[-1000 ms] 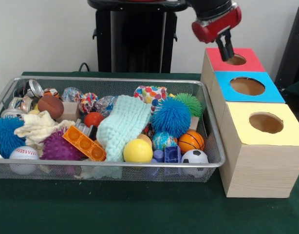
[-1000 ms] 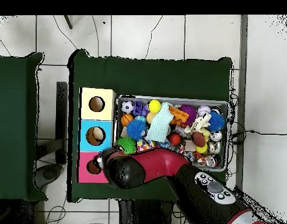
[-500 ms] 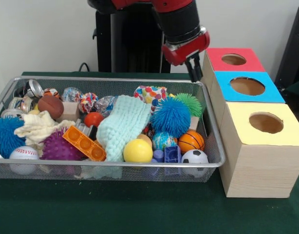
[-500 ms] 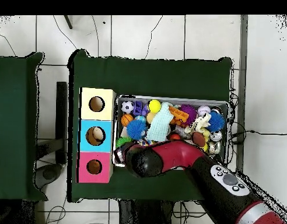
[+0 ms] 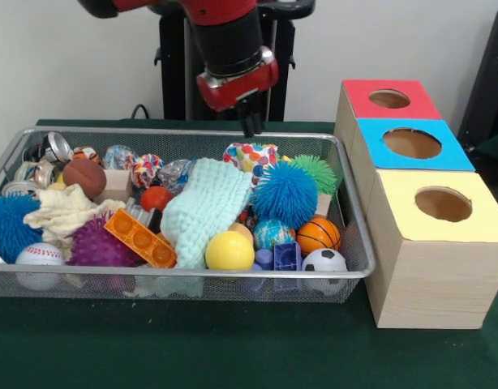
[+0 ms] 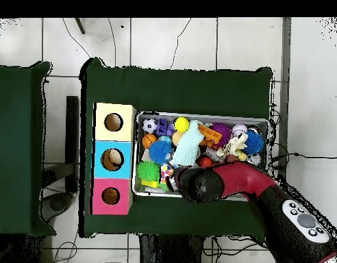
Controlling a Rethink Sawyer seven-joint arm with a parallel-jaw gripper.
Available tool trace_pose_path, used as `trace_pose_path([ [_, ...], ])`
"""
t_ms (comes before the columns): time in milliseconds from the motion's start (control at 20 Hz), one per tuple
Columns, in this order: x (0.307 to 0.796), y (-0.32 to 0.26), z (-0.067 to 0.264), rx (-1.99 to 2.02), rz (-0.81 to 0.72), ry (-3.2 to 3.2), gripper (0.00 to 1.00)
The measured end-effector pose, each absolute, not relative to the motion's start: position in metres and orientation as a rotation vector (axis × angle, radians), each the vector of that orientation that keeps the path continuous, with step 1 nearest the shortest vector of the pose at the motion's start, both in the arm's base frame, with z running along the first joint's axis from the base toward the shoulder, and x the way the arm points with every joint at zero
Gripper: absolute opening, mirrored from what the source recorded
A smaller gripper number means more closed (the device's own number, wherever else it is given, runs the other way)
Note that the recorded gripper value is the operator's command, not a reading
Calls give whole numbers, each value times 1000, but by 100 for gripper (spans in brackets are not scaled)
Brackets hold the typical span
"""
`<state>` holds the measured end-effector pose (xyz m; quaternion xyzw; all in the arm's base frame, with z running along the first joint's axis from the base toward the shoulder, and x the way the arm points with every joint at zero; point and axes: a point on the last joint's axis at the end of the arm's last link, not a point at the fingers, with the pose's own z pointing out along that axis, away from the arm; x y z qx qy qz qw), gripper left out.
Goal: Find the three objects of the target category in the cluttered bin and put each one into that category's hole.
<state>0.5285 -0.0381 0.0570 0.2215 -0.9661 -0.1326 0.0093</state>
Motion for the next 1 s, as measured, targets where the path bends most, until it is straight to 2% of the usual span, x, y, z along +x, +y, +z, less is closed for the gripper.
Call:
trace_pose_path([
  [400, 532, -95, 51, 612, -367, -3023, 0],
  [1000, 527, -118, 42, 716, -254, -2987, 0],
])
